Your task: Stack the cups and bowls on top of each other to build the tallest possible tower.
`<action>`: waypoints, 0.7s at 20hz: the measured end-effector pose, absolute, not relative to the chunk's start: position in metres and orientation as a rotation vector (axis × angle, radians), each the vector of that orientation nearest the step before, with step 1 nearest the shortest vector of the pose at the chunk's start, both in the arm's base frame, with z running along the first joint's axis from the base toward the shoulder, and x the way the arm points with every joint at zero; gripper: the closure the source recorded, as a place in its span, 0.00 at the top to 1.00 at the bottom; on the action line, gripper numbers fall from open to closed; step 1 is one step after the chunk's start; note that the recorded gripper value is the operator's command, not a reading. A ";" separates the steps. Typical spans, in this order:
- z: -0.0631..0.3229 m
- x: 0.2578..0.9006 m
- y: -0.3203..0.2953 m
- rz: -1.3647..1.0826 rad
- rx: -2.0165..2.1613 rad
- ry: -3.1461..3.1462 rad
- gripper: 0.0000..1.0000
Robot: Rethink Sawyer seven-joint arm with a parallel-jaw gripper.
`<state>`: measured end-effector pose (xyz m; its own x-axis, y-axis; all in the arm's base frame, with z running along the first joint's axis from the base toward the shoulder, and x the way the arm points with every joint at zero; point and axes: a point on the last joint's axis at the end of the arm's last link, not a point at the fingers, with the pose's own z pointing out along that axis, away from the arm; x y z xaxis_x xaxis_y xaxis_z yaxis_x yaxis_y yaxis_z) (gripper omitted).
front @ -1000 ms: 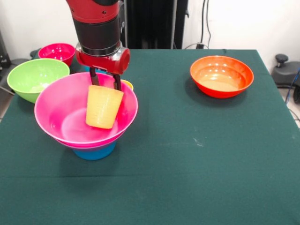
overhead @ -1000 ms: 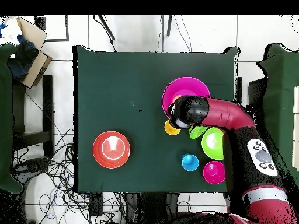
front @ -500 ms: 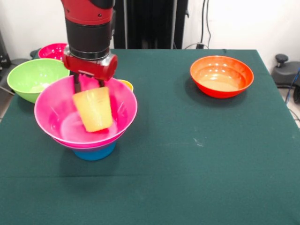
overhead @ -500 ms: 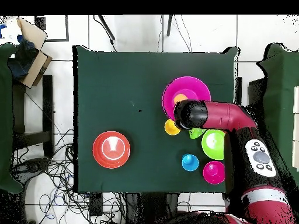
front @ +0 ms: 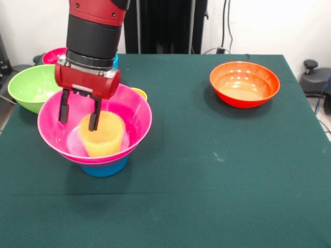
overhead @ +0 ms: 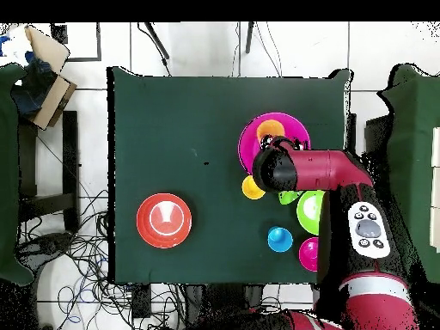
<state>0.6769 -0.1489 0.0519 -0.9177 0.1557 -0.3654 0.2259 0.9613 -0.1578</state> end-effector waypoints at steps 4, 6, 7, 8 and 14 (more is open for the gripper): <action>0.050 0.677 -0.158 -0.259 0.330 2.758 1.00; 0.051 0.678 -0.165 -0.235 0.385 2.764 1.00; 0.051 0.678 -0.167 -0.230 0.397 2.766 1.00; 0.051 0.678 -0.173 -0.212 0.438 2.773 1.00; 0.047 0.672 -0.194 -0.145 0.588 2.816 1.00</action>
